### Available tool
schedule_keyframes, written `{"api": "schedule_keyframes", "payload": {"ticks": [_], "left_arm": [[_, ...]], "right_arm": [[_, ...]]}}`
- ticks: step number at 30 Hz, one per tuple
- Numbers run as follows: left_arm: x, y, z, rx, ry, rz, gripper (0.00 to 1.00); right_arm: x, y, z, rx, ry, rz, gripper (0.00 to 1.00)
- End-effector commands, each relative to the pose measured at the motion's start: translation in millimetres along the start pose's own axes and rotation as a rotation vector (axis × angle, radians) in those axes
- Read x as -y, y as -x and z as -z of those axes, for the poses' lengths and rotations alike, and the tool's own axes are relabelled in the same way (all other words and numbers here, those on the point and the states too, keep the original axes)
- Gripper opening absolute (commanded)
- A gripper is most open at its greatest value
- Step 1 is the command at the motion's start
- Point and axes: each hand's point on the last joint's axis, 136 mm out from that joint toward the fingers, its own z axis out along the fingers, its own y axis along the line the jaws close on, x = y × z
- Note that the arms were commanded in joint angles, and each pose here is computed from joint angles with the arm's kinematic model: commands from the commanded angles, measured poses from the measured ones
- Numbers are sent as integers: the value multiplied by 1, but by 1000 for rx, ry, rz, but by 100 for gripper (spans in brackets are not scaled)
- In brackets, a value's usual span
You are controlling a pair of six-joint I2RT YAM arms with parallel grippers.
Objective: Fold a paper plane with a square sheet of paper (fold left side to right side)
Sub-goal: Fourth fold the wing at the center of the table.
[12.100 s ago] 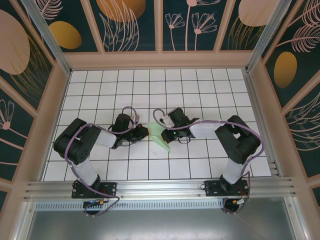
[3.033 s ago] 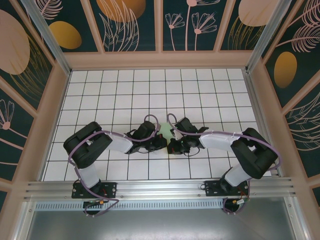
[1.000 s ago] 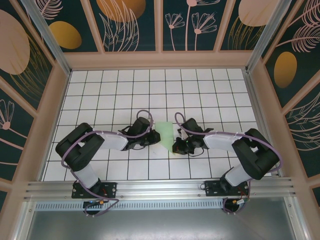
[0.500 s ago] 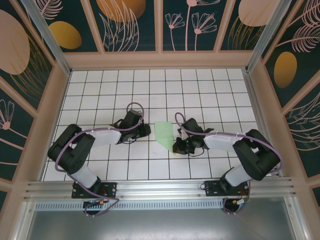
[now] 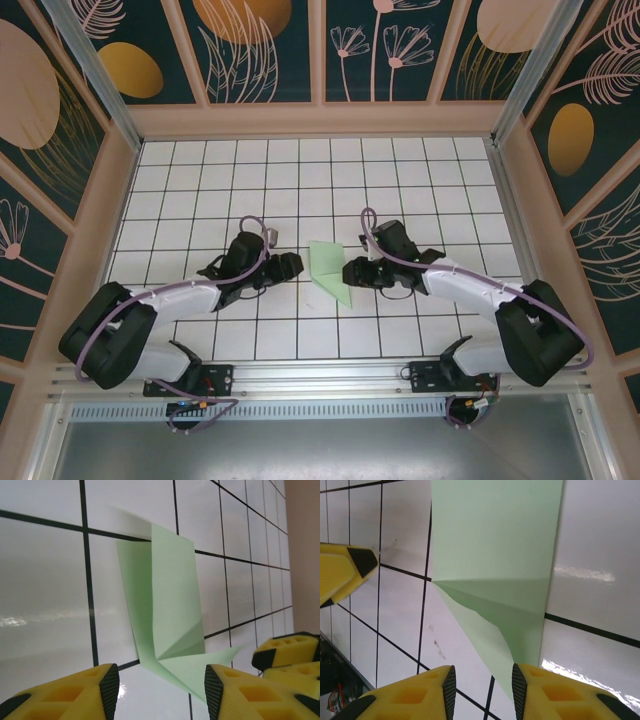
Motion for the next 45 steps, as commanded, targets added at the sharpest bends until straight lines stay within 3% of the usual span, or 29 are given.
{"api": "schedule_keyframes", "payload": {"ticks": [1, 13, 25, 29, 36, 40, 45], "left_arm": [[22, 0, -2, -3, -135, 38, 53], [15, -13, -33, -68, -129, 70, 56], [20, -17, -49, -101, -137, 66, 47], [21, -18, -55, -109, -135, 65, 42], [28, -14, -57, -97, -150, 72, 17], [29, -12, -55, -88, -144, 73, 17], [31, -11, -54, -84, -148, 76, 14]], "right_arm": [[1, 15, -1, 32, 1, 50, 41], [18, 20, -20, 5, -34, 34, 40], [31, 20, -22, -1, -67, 10, 37], [33, 20, -21, 1, -75, 11, 37], [36, 34, 0, 117, -167, 56, 37], [26, 31, 12, 183, -221, 134, 40], [12, 3, -2, 175, -240, 222, 42]]}}
